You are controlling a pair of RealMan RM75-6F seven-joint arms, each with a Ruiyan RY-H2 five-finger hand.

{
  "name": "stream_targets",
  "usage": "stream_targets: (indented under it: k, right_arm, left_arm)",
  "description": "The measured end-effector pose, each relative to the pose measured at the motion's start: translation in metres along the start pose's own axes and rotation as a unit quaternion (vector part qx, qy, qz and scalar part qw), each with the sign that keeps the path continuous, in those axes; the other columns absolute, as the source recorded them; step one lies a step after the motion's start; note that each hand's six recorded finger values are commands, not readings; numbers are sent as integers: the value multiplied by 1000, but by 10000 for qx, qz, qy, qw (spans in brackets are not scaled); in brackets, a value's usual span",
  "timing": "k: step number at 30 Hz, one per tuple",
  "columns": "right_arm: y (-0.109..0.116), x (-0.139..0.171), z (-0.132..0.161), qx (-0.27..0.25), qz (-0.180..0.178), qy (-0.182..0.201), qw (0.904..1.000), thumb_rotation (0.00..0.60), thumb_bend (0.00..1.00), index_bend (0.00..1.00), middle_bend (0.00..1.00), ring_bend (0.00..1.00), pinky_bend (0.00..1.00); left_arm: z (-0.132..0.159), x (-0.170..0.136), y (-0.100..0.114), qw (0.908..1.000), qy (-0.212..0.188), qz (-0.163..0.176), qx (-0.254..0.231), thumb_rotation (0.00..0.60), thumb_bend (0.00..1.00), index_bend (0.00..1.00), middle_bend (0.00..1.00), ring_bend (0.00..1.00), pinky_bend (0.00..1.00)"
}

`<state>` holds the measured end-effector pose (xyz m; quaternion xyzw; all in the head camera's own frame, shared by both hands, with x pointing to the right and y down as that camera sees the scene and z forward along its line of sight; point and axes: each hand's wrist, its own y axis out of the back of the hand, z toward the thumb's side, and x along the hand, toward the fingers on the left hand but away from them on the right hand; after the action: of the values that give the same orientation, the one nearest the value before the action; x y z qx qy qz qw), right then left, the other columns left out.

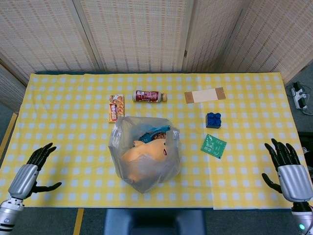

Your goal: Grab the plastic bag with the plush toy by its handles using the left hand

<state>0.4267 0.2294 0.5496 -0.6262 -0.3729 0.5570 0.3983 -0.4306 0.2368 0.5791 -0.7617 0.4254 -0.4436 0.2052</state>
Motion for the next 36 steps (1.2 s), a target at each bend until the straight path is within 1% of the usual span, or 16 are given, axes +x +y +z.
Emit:
stream_targets:
  k: [1, 3, 4, 6, 7, 8, 10, 11, 13, 14, 17, 18, 20, 24, 28, 36]
  right_arm:
    - [-1, 0, 1, -10, 33, 27, 10000, 600, 303, 0, 0, 0, 0]
    - [-2, 1, 3, -35, 87, 74, 9999, 600, 303, 0, 0, 0, 0]
    - [-3, 1, 4, -55, 121, 105, 9999, 600, 303, 0, 0, 0, 0]
    - [-3, 2, 5, -89, 172, 152, 9997, 600, 303, 0, 0, 0, 0]
    - [-4, 2, 6, -94, 201, 180, 9996, 600, 303, 0, 0, 0, 0]
    - [-4, 2, 6, -93, 216, 197, 9995, 600, 303, 0, 0, 0, 0]
    - [-5, 3, 7, -87, 247, 216, 9994, 600, 303, 0, 0, 0, 0]
    - [-5, 3, 7, -85, 258, 221, 9994, 600, 303, 0, 0, 0, 0]
    - [-6, 2, 8, -82, 290, 245, 9992, 600, 303, 0, 0, 0, 0]
    - [-7, 1, 8, -80, 305, 260, 9992, 600, 303, 0, 0, 0, 0]
    - [-10, -2, 9, -79, 374, 273, 9989, 600, 303, 0, 0, 0, 0]
    - [-10, -3, 8, -82, 402, 268, 9988, 600, 303, 0, 0, 0, 0]
    - [-11, -5, 8, -103, 441, 261, 9986, 600, 303, 0, 0, 0, 0]
    - [-8, -6, 7, -142, 416, 258, 9987, 600, 303, 0, 0, 0, 0]
    - [-9, -7, 4, -142, 444, 226, 9987, 600, 303, 0, 0, 0, 0]
    - [-8, -7, -1, -143, 455, 133, 9988, 600, 303, 0, 0, 0, 0]
  left_arm:
    - [2, 1, 1, 9995, -67, -64, -286, 600, 113, 0, 0, 0, 0]
    - [6, 4, 3, 9947, -218, -229, -981, 600, 114, 0, 0, 0, 0]
    - [8, 5, 4, 9908, -284, -303, -1286, 600, 115, 0, 0, 0, 0]
    - [14, 7, 8, 9776, -449, -486, -1998, 600, 115, 0, 0, 0, 0]
    - [16, 8, 10, 9703, -522, -568, -2292, 600, 116, 0, 0, 0, 0]
    - [20, 10, 13, 9595, -624, -681, -2662, 600, 116, 0, 0, 0, 0]
    - [27, 13, 18, 9419, -787, -859, -3150, 600, 114, 0, 0, 0, 0]
    - [31, 15, 22, 9304, -904, -981, -3415, 600, 113, 0, 0, 0, 0]
    - [39, 19, 27, 9140, -1092, -1150, -3733, 600, 110, 0, 0, 0, 0]
    - [44, 22, 30, 9038, -1216, -1247, -3909, 600, 108, 0, 0, 0, 0]
    - [56, 30, 39, 8818, -1495, -1453, -4231, 600, 98, 0, 0, 0, 0]
    - [59, 34, 42, 8775, -1584, -1504, -4269, 600, 95, 0, 0, 0, 0]
    - [65, 43, 48, 8744, -1753, -1577, -4240, 600, 95, 0, 0, 0, 0]
    - [71, 56, 53, 8767, -1843, -1574, -4154, 600, 95, 0, 0, 0, 0]
    - [82, 71, 53, 8755, -1918, -1652, -4117, 600, 95, 0, 0, 0, 0]
    - [106, 88, 41, 8588, -2135, -1902, -4251, 600, 99, 0, 0, 0, 0]
